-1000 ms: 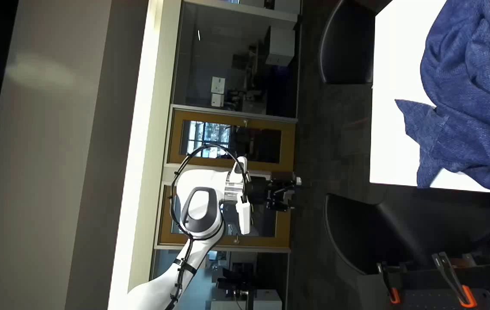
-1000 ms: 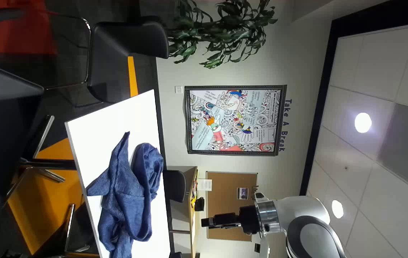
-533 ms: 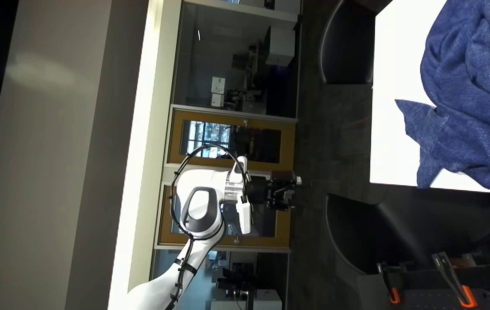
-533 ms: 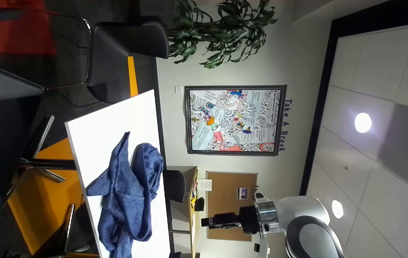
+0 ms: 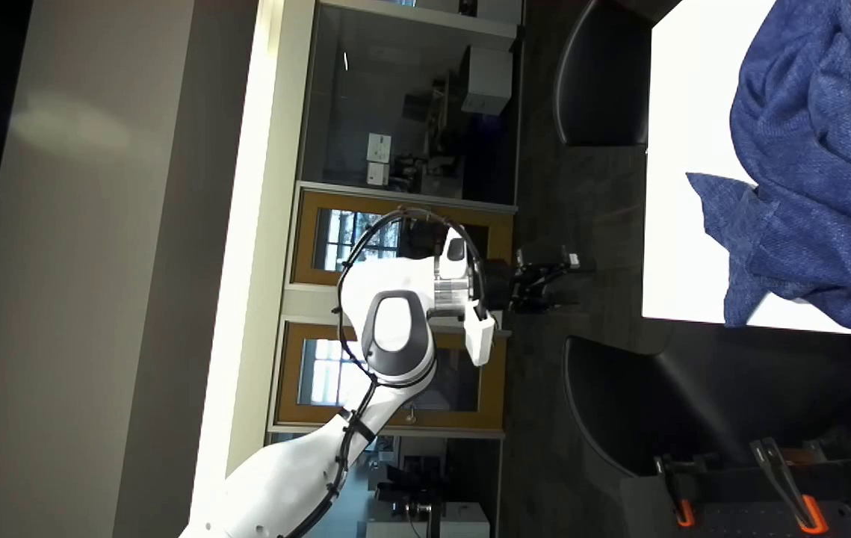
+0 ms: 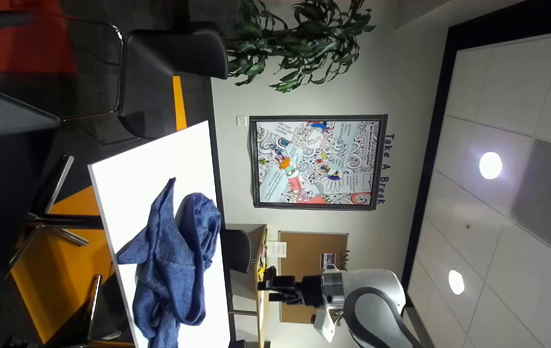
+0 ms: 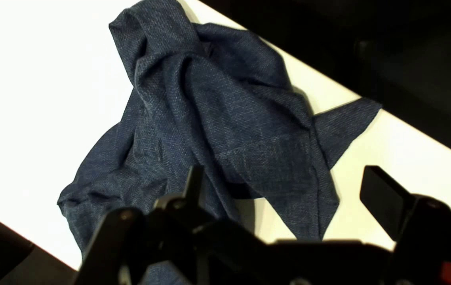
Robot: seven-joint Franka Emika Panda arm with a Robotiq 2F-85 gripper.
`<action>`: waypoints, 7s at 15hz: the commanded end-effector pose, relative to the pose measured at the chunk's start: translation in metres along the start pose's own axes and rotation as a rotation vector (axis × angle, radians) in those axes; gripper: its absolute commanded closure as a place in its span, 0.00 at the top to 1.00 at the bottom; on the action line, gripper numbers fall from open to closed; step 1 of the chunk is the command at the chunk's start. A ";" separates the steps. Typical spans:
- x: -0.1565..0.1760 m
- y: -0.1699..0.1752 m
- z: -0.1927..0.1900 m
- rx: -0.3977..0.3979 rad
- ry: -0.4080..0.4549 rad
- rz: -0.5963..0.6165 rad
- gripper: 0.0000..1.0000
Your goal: Unfold the object and spread it to the part of the table
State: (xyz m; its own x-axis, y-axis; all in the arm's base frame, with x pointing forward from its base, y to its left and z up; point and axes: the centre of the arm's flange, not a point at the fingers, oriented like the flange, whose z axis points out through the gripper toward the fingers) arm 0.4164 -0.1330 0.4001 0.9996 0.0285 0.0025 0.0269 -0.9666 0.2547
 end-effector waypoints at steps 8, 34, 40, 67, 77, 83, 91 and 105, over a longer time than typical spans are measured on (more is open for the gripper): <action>0.034 0.028 0.106 -0.001 0.074 0.019 1.00; 0.086 0.049 0.247 -0.012 0.072 0.140 1.00; 0.089 0.050 0.262 -0.008 0.058 0.166 0.59; 0.291 0.013 0.094 0.198 0.249 0.307 0.00; 0.370 -0.045 0.105 0.233 0.217 0.216 0.16; 0.339 -0.033 0.104 0.199 0.190 0.213 0.65; 0.222 0.012 0.108 0.189 0.069 0.195 1.00; 0.061 0.062 0.228 0.145 -0.069 0.244 1.00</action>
State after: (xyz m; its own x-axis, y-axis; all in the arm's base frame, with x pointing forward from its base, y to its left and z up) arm 0.4805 -0.2496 0.1952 0.9747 -0.2226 -0.0202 -0.2189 -0.9690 0.1147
